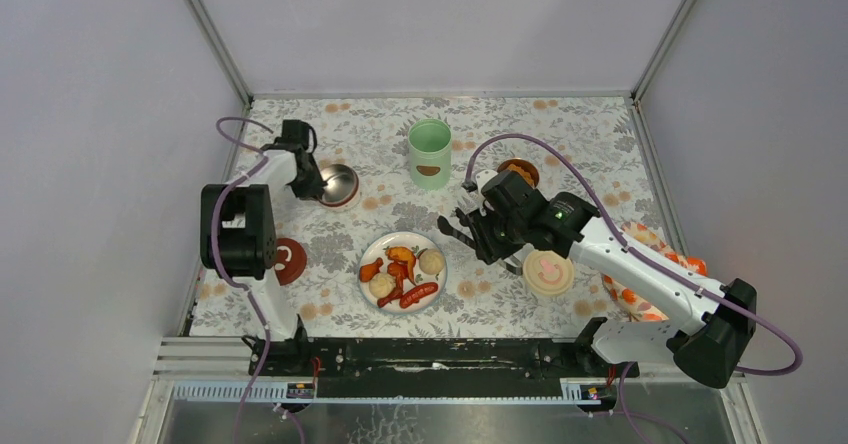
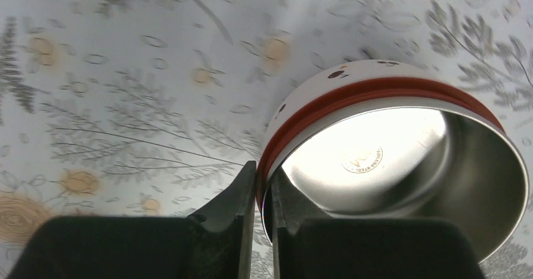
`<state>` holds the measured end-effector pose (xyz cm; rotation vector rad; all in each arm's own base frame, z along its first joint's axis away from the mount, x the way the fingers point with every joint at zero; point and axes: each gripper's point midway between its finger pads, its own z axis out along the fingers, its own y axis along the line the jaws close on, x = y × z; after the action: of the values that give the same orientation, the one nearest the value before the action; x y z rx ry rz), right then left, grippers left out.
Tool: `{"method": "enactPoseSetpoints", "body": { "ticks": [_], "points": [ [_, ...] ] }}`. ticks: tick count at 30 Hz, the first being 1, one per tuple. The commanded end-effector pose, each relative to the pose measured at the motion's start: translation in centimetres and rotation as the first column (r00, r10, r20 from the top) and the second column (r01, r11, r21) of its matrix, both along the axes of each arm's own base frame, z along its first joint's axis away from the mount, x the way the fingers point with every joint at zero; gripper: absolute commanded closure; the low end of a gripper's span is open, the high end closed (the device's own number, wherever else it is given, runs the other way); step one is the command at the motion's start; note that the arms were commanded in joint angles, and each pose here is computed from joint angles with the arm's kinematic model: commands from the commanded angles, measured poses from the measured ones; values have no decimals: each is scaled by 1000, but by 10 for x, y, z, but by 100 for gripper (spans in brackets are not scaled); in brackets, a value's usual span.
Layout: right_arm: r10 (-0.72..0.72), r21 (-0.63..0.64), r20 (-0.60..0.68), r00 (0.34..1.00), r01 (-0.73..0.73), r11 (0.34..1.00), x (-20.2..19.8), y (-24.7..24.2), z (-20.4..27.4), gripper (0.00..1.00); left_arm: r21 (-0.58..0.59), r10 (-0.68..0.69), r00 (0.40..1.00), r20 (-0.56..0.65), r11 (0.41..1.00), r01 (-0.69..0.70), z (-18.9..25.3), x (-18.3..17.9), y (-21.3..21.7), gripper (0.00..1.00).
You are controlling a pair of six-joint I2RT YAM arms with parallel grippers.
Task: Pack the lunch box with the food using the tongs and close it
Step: Move the packing box to the center of the board, then pick up the fake food from the plate.
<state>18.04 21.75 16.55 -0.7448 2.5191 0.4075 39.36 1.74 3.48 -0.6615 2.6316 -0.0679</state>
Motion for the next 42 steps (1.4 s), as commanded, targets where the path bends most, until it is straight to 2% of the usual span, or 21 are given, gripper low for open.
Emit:
{"method": "enactPoseSetpoints", "body": {
  "ticks": [1, 12, 14, 17, 19, 25, 30, 35, 38, 42],
  "points": [
    [31, 33, 25, 999, -32, 999, -3, 4, 15, 54, 57, -150, 989, -9, 987, 150, 11, 0, -40, 90],
    [74, 3, 3, 997, -74, 997, -15, 14, 10, 55, 122, -353, 933, -73, 925, 360, -2, -18, -113, 87],
    [97, -4, -5, 995, -97, 995, -20, 19, 9, 54, 126, -377, 924, -71, 915, 383, 0, -20, -123, 82],
    [104, -54, 5, 995, -104, 993, -21, 20, 6, 54, 136, -396, 916, -64, 906, 401, 5, -22, -130, 68],
    [116, -77, 4, 993, -116, 990, -23, 22, 4, 55, 137, -400, 916, -38, 906, 401, 15, -21, -131, 63],
    [139, -154, 3, 990, -137, 979, -26, 27, -1, 55, 160, -397, 916, 65, 910, 383, 55, -18, -129, 46],
    [170, -206, -10, 985, -168, 964, -28, 38, -5, 55, 221, -395, 895, 207, 910, 351, 105, -14, -120, 43],
    [198, -264, -30, 980, -198, 944, -32, 45, -12, 54, 316, -365, 851, 378, 915, 252, 173, -15, -100, 28],
    [200, -299, -35, 979, -201, 933, -33, 45, -17, 54, 338, -330, 816, 475, 924, 177, 206, -17, -87, 24],
    [188, -361, -32, 982, -186, 914, -31, 41, -21, 53, 308, -273, 774, 571, 945, 105, 227, -25, -75, 20]
  ]
}}
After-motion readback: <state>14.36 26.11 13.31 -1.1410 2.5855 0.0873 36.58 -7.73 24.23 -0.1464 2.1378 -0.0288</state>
